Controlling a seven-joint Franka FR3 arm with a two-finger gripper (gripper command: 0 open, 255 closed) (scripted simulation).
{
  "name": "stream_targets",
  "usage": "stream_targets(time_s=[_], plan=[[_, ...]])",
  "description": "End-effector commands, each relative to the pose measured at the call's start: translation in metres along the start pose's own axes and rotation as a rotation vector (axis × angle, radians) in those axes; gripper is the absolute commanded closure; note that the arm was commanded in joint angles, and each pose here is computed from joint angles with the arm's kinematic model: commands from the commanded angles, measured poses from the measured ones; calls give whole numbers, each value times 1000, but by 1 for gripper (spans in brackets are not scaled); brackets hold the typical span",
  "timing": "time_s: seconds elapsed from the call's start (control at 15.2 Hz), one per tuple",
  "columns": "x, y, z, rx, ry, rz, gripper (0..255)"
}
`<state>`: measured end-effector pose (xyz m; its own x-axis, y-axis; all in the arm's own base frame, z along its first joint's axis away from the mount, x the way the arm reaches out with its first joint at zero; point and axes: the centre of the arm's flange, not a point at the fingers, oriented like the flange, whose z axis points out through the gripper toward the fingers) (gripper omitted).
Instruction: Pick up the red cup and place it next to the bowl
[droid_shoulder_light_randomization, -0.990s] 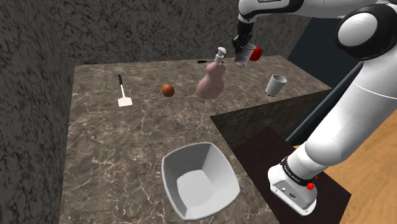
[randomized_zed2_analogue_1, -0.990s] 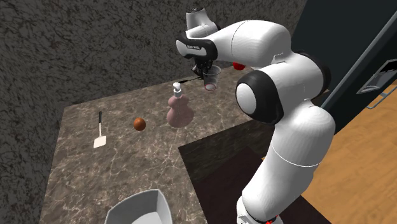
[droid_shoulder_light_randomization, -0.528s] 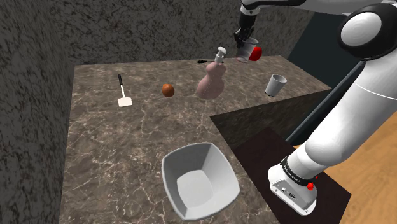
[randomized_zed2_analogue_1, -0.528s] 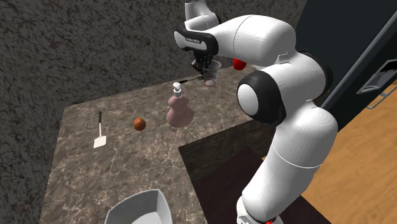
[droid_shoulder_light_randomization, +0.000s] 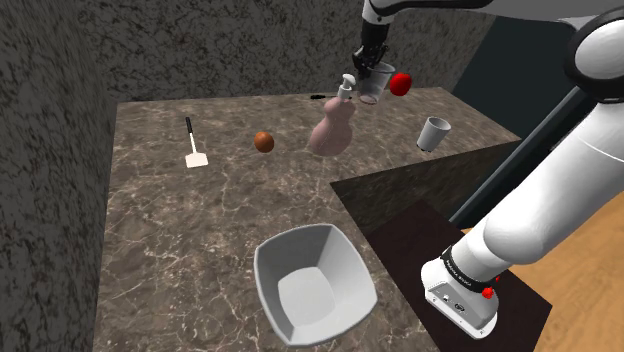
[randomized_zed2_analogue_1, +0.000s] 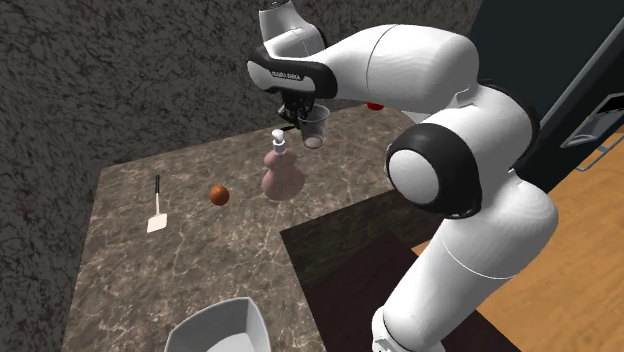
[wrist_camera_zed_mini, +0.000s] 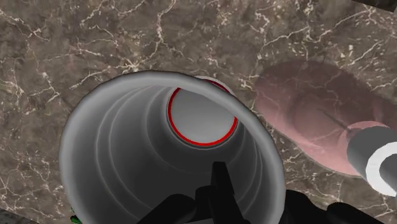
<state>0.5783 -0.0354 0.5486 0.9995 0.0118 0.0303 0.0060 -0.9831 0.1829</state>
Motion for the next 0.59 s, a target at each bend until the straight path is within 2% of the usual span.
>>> stream_targets(time_s=[0.0, 0.53], plan=[[-8, -24, -3, -1, 0, 2, 255], [-33, -125, -23, -1, 0, 2, 255]])
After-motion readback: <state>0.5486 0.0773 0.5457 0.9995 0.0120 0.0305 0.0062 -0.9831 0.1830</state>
